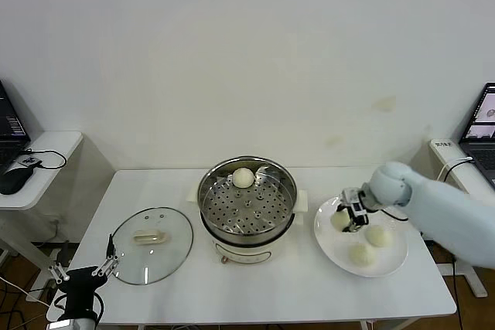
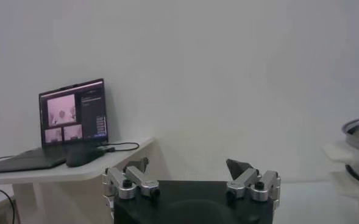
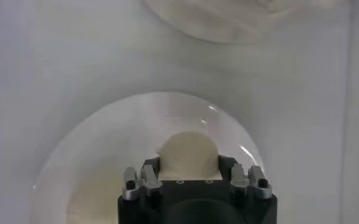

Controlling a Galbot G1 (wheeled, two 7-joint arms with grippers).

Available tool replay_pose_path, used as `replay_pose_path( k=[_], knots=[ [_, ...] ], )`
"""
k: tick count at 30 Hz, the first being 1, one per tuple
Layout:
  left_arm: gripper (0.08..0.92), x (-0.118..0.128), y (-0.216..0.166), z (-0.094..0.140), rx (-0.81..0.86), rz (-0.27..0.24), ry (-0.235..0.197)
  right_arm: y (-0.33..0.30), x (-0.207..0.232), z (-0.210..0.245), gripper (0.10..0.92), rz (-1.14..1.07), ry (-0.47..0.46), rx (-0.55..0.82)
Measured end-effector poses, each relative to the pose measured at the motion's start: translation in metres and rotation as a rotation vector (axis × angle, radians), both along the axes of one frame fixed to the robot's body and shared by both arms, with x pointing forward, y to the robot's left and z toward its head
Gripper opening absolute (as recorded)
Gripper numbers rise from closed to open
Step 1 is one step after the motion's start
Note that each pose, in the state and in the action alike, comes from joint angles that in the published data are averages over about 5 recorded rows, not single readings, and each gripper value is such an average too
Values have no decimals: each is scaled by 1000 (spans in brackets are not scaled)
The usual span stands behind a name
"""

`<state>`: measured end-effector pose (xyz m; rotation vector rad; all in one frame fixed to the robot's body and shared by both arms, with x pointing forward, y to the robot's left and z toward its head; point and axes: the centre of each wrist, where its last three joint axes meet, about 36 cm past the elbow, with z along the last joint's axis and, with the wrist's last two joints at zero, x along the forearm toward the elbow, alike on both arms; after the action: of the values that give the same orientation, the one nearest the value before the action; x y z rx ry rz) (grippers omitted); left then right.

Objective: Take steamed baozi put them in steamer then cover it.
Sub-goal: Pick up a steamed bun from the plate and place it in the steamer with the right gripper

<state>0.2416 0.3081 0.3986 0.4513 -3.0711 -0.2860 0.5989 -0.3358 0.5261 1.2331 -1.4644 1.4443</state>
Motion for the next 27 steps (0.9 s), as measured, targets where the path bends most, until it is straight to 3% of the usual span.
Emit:
replay_pose_path(
  k=[7, 16, 27],
  knots=[
    [823, 0, -1, 1, 1, -8, 0, 1, -4, 73, 598, -6, -55, 38],
    [823, 3, -6, 4, -7, -24, -9, 54, -10, 157, 602, 46, -107, 116],
    [823, 4, -3, 12, -4, -16, -31, 164, 0, 175, 610, 102, -49, 187]
  ],
)
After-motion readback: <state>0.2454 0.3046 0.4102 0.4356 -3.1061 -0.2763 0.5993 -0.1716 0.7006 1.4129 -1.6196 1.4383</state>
